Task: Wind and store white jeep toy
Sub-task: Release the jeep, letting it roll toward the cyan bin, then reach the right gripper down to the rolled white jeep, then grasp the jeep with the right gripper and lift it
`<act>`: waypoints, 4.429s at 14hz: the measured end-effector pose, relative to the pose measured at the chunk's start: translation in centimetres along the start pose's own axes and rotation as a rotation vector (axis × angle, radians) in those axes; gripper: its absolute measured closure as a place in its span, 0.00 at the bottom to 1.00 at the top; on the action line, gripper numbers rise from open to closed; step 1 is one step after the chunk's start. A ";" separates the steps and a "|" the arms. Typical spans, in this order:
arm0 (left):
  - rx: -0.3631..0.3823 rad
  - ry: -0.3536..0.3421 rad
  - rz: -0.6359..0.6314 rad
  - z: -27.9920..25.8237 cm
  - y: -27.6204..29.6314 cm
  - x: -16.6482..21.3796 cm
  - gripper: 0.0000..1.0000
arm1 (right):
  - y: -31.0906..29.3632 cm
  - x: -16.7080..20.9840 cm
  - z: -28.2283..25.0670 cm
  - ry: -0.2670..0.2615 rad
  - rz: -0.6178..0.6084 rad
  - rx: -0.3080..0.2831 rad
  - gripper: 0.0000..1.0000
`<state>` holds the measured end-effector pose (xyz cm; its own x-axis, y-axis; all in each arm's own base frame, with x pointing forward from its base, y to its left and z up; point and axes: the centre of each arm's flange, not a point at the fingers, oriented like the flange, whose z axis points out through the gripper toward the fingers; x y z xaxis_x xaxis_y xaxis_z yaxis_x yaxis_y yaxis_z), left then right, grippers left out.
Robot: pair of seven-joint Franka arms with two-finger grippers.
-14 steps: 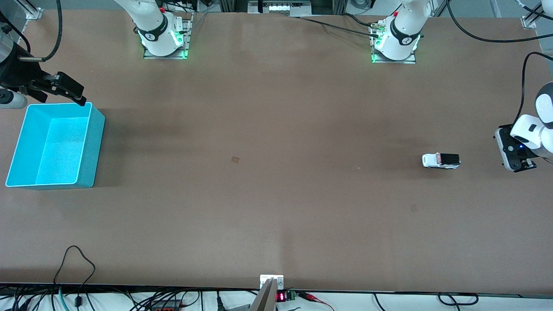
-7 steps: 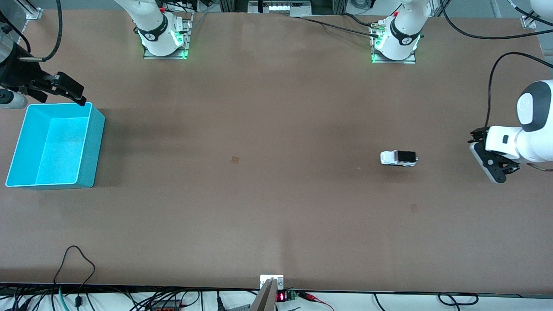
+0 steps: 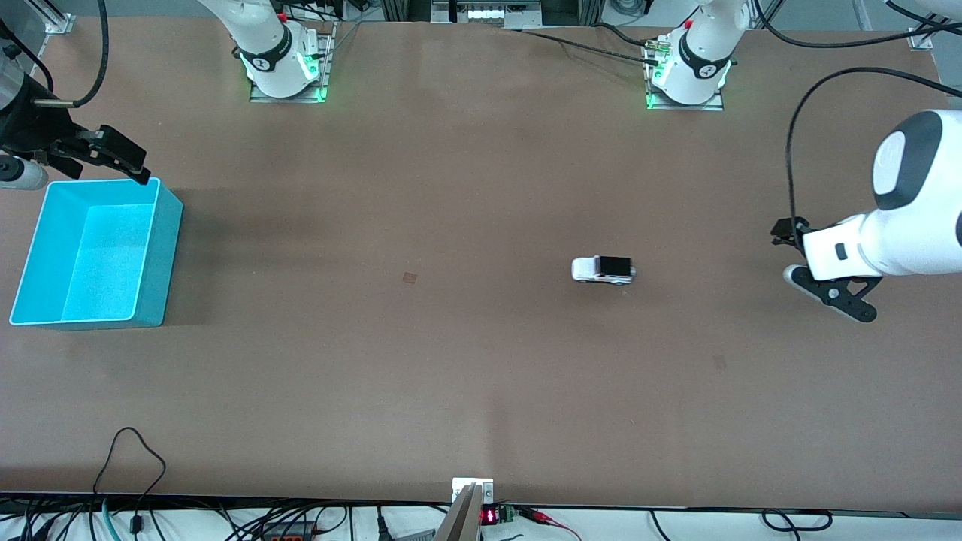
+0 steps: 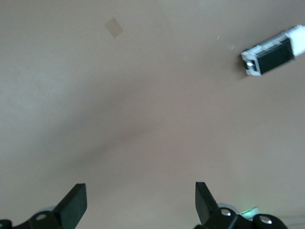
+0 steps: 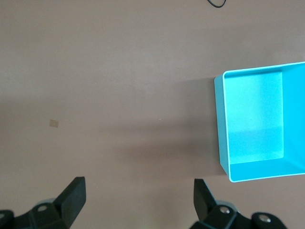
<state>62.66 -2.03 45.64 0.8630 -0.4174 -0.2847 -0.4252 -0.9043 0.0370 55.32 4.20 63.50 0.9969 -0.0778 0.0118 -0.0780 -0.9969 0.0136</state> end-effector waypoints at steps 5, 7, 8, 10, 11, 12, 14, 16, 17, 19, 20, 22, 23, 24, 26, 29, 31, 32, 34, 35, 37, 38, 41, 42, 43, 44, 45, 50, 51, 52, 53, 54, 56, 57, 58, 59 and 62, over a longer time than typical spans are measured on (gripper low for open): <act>-0.052 0.086 -0.308 -5.6 2.7 -0.9 0.00 | 0.0 0.0 0.0 0.000 0.000 0.000 0.00; -0.011 0.130 -0.370 -8.2 1.8 -3.0 0.00 | 0.0 0.0 0.0 -0.001 0.000 0.000 0.00; 0.011 0.165 -0.391 -9.6 1.7 -4.1 0.00 | 0.0 0.0 0.0 -0.001 0.000 0.000 0.00; 0.045 0.246 -0.412 -11.7 2.1 -6.3 0.00 | 0.0 0.0 0.0 -0.001 0.000 0.000 0.00; 0.053 0.271 -0.416 -11.9 2.5 -7.5 0.00 | 0.0 0.0 0.1 -0.001 0.000 0.000 0.00; 0.056 0.279 -0.416 -11.6 3.0 -8.5 0.00 | 0.0 0.0 0.1 -0.001 0.000 0.000 0.00; 0.058 0.280 -0.407 -10.7 4.1 -9.4 0.00 | 0.0 0.0 0.1 -0.001 0.000 0.000 0.00; 0.059 0.280 -0.397 -10.3 4.6 -9.3 0.00 | 0.0 0.0 0.1 -0.001 0.000 0.000 0.00; 0.060 0.281 -0.396 -10.3 4.6 -9.2 0.00 | 0.0 0.0 0.1 -0.001 0.000 0.000 0.00; 0.047 0.286 -0.396 -10.3 4.7 -9.1 0.00 | 0.0 0.0 0.1 -0.003 0.000 0.000 0.00; 0.036 0.289 -0.397 -10.3 4.8 -9.1 0.00 | 0.0 0.0 0.1 -0.003 -0.001 -0.001 0.00; 0.028 0.292 -0.397 -10.3 4.8 -9.0 0.00 | 0.0 -0.1 0.2 -0.014 -0.003 -0.002 0.00; 0.026 0.293 -0.397 -10.4 4.9 -9.0 0.00 | 0.0 -0.2 0.2 -0.021 -0.004 -0.003 0.00; 0.026 0.294 -0.396 -10.4 4.9 -9.0 0.00 | -0.1 -0.3 0.3 -0.031 -0.005 -0.005 0.00; 0.026 0.295 -0.396 -10.4 4.9 -9.0 0.00 | 0.0 -0.8 0.6 -0.072 -0.025 -0.011 0.00; 0.026 0.295 -0.393 -10.4 5.1 -9.0 0.00 | -0.2 -1.2 0.8 -0.096 -0.064 -0.013 0.00; 0.026 0.295 -0.392 -10.5 5.1 -8.9 0.00 | -0.5 -1.2 1.1 -0.104 -0.096 -0.012 0.00; 0.026 0.295 -0.392 -10.5 5.1 -8.9 0.00 | -0.7 -0.9 1.9 -0.117 -0.141 -0.005 0.00; 0.026 0.293 -0.392 -10.4 5.1 -8.9 0.00 | -1.0 -0.4 3.4 -0.129 -0.272 0.019 0.00; 0.026 0.292 -0.391 -10.4 5.2 -9.0 0.00 | -1.1 0.0 4.8 -0.132 -0.339 0.040 0.00; 0.025 0.286 -0.391 -10.4 5.2 -9.0 0.00 | -1.3 0.2 8.2 -0.160 -0.483 0.106 0.00; 0.024 0.282 -0.391 -10.3 5.2 -9.0 0.00 | -1.4 0.2 9.6 -0.173 -0.541 0.124 0.00; 0.024 0.281 -0.392 -10.4 5.2 -9.1 0.00 | -1.5 0.1 13.3 -0.175 -0.741 0.135 0.00; 0.024 0.283 -0.391 -10.4 5.2 -9.1 0.00 | -1.4 0.2 14.8 -0.160 -0.832 0.114 0.00; 0.024 0.284 -0.391 -10.5 5.2 -9.1 0.00 | -1.6 0.0 16.7 -0.156 -0.906 0.093 0.00; 0.025 0.286 -0.391 -10.6 5.3 -9.1 0.00 | -2.0 -0.4 18.9 -0.159 -0.962 0.081 0.00; 0.025 0.286 -0.390 -10.6 5.3 -9.1 0.00 | -2.7 -1.0 21.4 -0.153 -1.021 0.065 0.00; 0.025 0.287 -0.390 -10.6 5.3 -9.1 0.00 | -6.2 -5.7 31.8 -0.028 -1.288 0.008 0.00; 0.025 0.287 -0.390 -10.6 5.3 -9.1 0.00 | -5.9 -6.2 33.0 -0.018 -1.296 0.006 0.00; 0.025 0.287 -0.390 -10.6 5.3 -9.1 0.00 | -5.7 -6.5 33.9 -0.010 -1.299 0.005 0.00; 0.025 0.287 -0.390 -10.6 5.3 -9.1 0.00 | -5.5 -6.5 34.9 -0.001 -1.298 0.005 0.00; 0.025 0.287 -0.390 -10.6 5.3 -9.1 0.00 | -5.3 -6.4 35.9 0.008 -1.296 0.005 0.00; 0.025 0.286 -0.390 -10.6 5.3 -9.1 0.00 | -5.1 -6.1 38.3 0.030 -1.303 0.005 0.00; 0.025 0.286 -0.390 -10.6 5.3 -9.1 0.00 | -4.9 -6.0 39.4 0.037 -1.309 0.005 0.00; 0.025 0.286 -0.390 -10.6 5.3 -9.1 0.00 | -4.5 -5.8 40.4 0.044 -1.313 0.006 0.00; 0.025 0.286 -0.390 -10.6 5.3 -9.1 0.00 | -4.0 -5.7 41.4 0.051 -1.316 0.005 0.00; 0.025 0.285 -0.390 -10.6 5.3 -9.1 0.00 | -3.3 -5.6 43.3 0.062 -1.322 0.006 0.00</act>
<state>55.47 -3.96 58.59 0.9983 -0.0583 0.0013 -0.0582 -0.9973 -0.0441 50.50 7.34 20.13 0.3194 0.9468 0.0390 0.9460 -0.3210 0.0456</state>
